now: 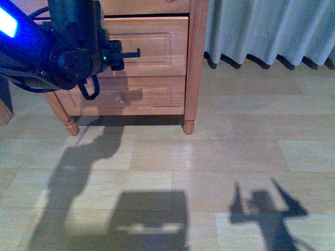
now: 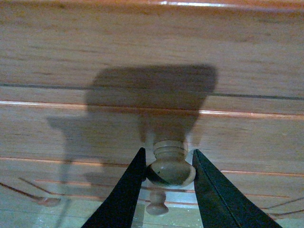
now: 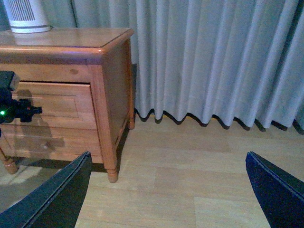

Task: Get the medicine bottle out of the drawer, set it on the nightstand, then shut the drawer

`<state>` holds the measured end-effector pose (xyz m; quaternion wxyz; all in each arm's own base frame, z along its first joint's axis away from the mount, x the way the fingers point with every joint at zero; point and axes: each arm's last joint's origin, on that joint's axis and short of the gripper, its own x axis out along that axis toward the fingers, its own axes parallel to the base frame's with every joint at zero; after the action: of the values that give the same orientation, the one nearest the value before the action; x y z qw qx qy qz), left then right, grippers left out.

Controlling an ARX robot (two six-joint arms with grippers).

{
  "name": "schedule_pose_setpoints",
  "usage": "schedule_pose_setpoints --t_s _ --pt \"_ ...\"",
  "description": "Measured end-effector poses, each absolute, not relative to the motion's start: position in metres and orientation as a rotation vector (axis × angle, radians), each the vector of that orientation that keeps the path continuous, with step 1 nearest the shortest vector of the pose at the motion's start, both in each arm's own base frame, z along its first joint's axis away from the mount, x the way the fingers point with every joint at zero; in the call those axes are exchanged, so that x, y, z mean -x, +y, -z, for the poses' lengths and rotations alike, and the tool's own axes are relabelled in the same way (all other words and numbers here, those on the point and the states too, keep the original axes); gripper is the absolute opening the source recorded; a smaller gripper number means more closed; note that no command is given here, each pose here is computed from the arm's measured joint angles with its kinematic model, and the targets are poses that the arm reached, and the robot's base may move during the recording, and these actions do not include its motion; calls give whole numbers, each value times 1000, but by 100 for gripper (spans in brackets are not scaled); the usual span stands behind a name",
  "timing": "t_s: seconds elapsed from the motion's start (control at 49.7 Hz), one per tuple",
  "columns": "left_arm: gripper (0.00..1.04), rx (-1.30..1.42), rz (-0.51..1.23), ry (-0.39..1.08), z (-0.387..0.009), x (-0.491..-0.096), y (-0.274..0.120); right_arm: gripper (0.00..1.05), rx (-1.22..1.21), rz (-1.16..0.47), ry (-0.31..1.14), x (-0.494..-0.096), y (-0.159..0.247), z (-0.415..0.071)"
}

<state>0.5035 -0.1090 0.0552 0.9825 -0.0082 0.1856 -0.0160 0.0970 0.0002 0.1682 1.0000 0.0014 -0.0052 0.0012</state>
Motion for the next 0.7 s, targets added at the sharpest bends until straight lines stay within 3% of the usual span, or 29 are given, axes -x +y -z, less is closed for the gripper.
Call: schedule_pose_setpoints --t_s 0.705 --pt "26 64 -14 413 -48 -404 -103 98 -3 -2 -10 -97 0 -168"
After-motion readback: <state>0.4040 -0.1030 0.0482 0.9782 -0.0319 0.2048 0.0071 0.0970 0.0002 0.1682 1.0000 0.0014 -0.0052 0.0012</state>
